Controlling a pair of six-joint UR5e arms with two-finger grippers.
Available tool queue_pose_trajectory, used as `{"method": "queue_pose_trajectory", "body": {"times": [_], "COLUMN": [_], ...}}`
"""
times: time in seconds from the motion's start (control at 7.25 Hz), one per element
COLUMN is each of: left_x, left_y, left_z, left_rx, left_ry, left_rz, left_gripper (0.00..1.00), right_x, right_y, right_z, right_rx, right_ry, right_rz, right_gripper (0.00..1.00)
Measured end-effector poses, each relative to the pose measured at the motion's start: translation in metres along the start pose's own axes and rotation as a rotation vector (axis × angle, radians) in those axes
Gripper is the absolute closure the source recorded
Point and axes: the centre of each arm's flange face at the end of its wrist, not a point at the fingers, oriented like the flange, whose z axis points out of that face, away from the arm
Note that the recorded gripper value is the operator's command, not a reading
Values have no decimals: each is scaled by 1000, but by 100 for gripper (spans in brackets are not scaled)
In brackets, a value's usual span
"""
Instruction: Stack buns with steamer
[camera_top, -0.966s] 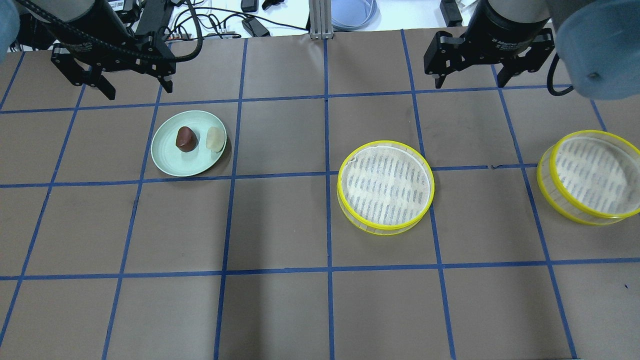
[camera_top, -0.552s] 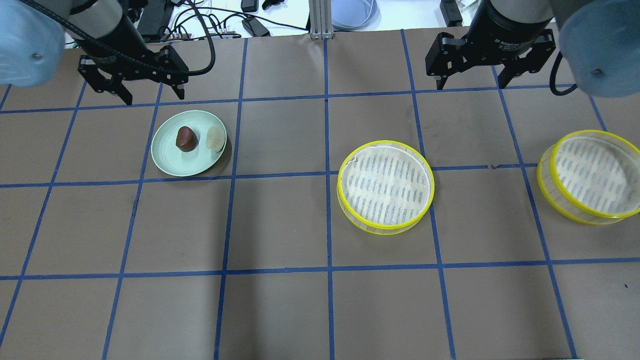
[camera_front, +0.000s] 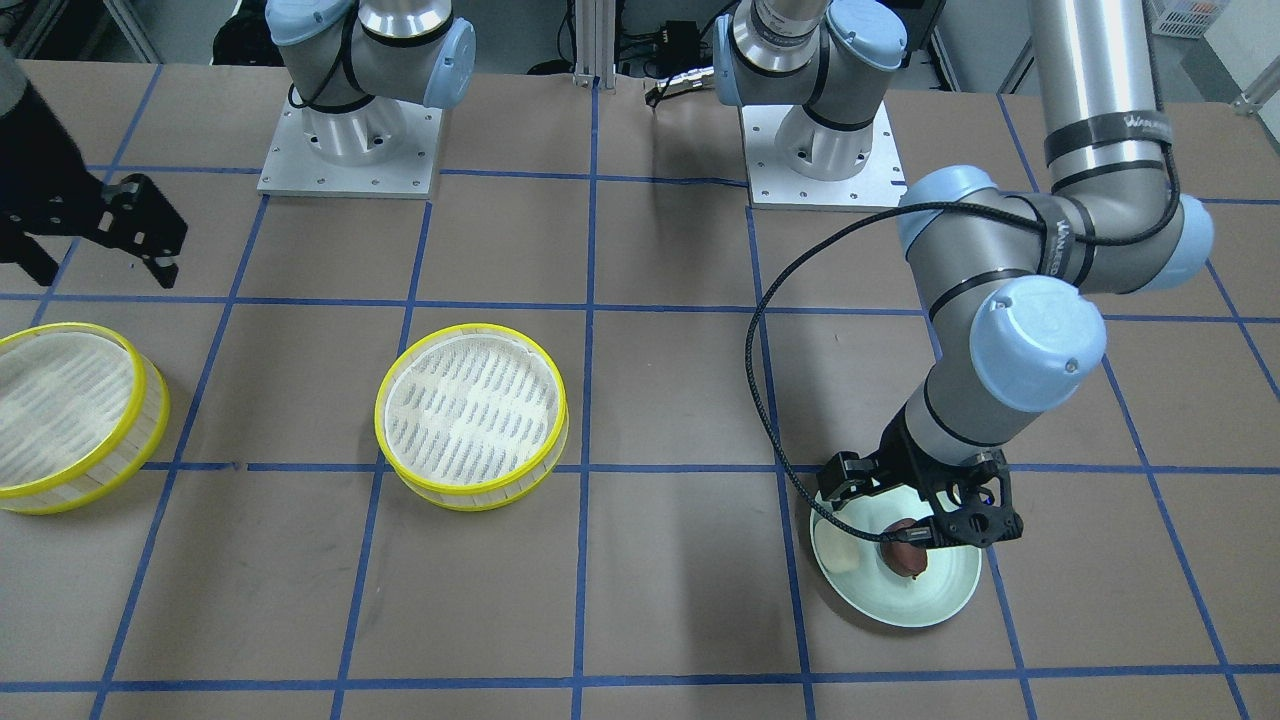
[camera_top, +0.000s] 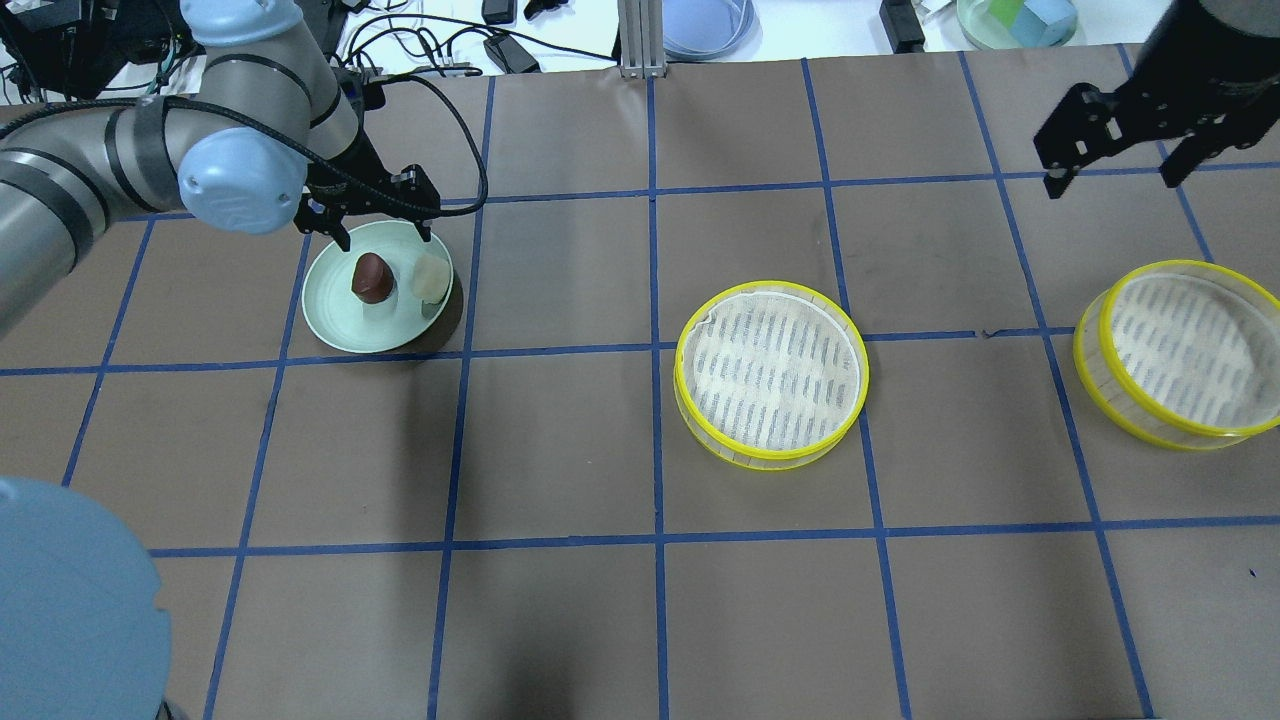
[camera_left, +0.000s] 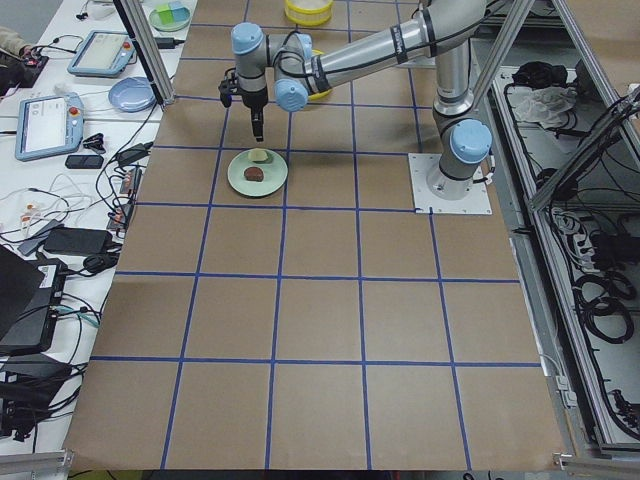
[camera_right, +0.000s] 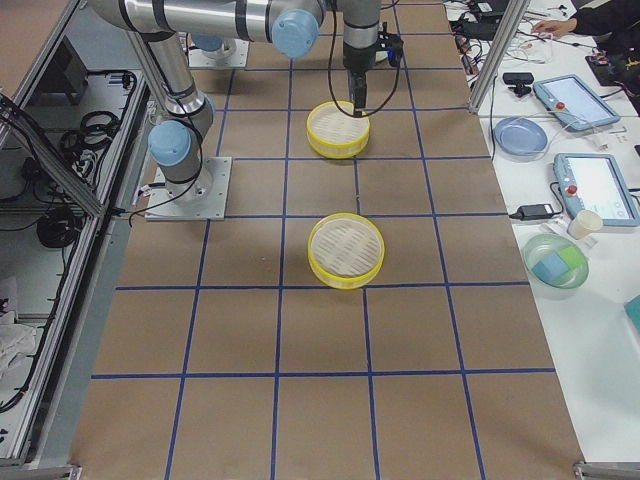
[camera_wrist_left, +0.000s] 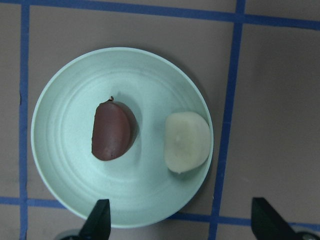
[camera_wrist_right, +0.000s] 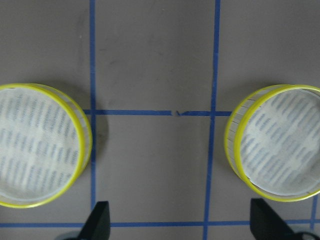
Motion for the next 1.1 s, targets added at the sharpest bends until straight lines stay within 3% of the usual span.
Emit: {"method": "queue_pose_trajectory", "body": {"times": [0.28, 0.55, 0.69, 0.83, 0.97, 1.1], "left_x": [2, 5, 6, 7, 8, 11], "left_y": [-16, -19, -19, -19, -18, -18], "left_z": [61, 79, 81, 82, 83, 83], "left_rx": [-12, -20, -22, -26, -32, -37], "left_ry": [9, 31, 35, 38, 49, 74], "left_rz": [-14, -76, -100, -109, -109, -108], "left_gripper": [0, 1, 11, 36, 57, 74], "right_x": [94, 190, 229, 262, 284, 297], "right_y": [-8, -18, -21, -22, -22, -24], "right_z": [53, 125, 165, 204, 236, 260], "right_rx": [-53, -58, -44, -35, -29, -20], "right_ry": [-22, -33, -22, -13, -7, 11], "right_rz": [-58, -128, -163, -192, -219, -249], "right_gripper": [3, 9, 11, 15, 27, 55]}}
